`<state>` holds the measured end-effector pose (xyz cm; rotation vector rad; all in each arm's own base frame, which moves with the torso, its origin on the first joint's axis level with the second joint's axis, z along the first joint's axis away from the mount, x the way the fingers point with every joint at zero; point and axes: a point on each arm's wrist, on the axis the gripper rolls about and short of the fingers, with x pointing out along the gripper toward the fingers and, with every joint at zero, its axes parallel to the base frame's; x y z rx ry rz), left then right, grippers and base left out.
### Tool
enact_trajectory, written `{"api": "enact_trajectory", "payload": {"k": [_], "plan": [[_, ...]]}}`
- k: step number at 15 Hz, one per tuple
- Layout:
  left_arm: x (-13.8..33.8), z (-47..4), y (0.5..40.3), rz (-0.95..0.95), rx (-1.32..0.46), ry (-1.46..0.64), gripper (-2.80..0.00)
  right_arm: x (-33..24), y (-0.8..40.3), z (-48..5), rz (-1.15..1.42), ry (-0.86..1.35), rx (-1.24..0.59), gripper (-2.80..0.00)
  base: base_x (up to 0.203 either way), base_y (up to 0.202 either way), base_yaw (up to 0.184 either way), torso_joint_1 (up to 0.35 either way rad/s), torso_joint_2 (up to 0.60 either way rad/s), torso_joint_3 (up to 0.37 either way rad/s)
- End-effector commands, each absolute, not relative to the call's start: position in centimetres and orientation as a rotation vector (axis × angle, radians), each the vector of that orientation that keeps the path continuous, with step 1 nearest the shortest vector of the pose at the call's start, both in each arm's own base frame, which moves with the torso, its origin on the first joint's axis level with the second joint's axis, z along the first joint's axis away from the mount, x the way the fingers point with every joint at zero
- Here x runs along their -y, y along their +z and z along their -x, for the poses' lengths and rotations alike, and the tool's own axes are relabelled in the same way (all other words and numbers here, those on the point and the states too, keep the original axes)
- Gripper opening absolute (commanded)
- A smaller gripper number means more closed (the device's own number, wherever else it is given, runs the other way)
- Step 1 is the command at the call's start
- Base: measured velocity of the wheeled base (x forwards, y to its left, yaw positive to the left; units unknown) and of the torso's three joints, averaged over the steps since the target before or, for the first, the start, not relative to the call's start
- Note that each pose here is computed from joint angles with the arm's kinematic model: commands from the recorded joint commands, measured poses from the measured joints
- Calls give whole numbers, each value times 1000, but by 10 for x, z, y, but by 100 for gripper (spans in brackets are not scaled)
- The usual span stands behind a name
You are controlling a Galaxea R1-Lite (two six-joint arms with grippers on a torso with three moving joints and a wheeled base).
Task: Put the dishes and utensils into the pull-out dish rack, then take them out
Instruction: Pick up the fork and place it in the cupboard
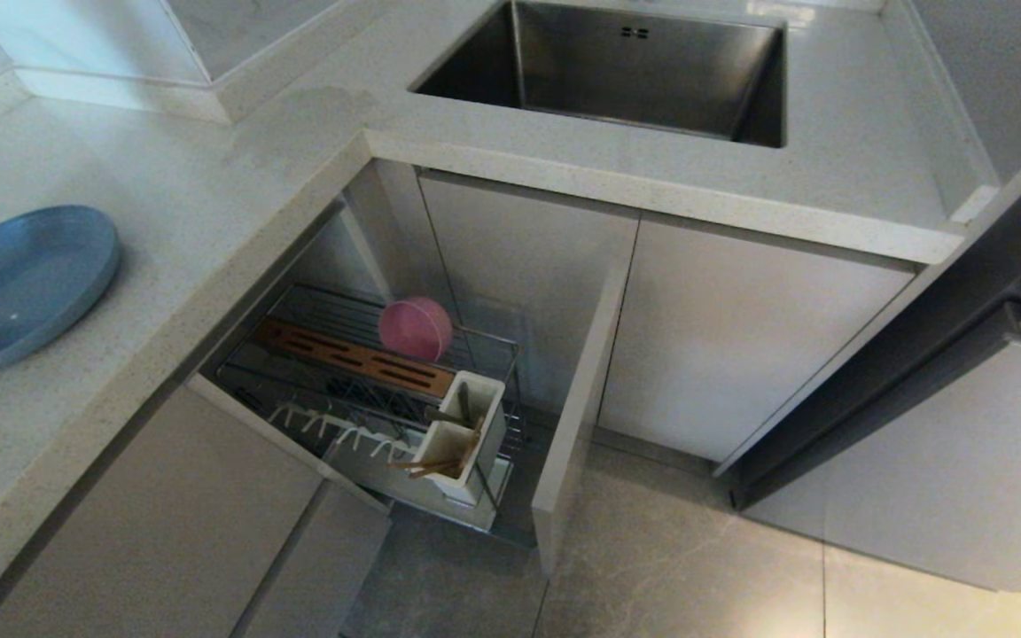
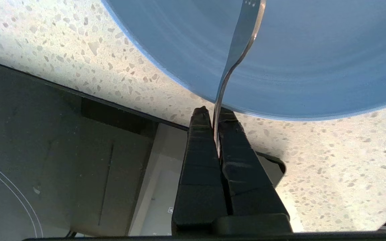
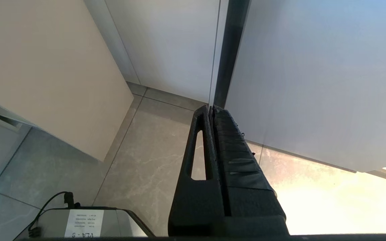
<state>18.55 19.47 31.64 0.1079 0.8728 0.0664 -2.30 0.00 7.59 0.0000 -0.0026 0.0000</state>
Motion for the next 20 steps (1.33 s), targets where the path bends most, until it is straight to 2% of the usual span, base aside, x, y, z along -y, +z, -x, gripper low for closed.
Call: {"api": "enact_trajectory", "payload": {"k": [1,7,10,16,20], "plan": [[-189,-179,323,-122,-856,73,-280,0,76,23,0,0,2,-280,0,0,0,0,0,0],[-140,-139,365,-187,-668,51,-280,0,76,23,0,0,1,-280,0,0,0,0,0,0],[-103,-131,376,-231,-614,-64,-280,0,76,23,0,3,0,-280,0,0,0,0,0,0],[-58,-153,368,-220,-670,-352,-280,0,76,23,0,5,0,-280,0,0,0,0,0,0],[-35,-182,354,-134,-827,-336,-280,0,76,23,0,5,1,-280,0,0,0,0,0,0]]}}
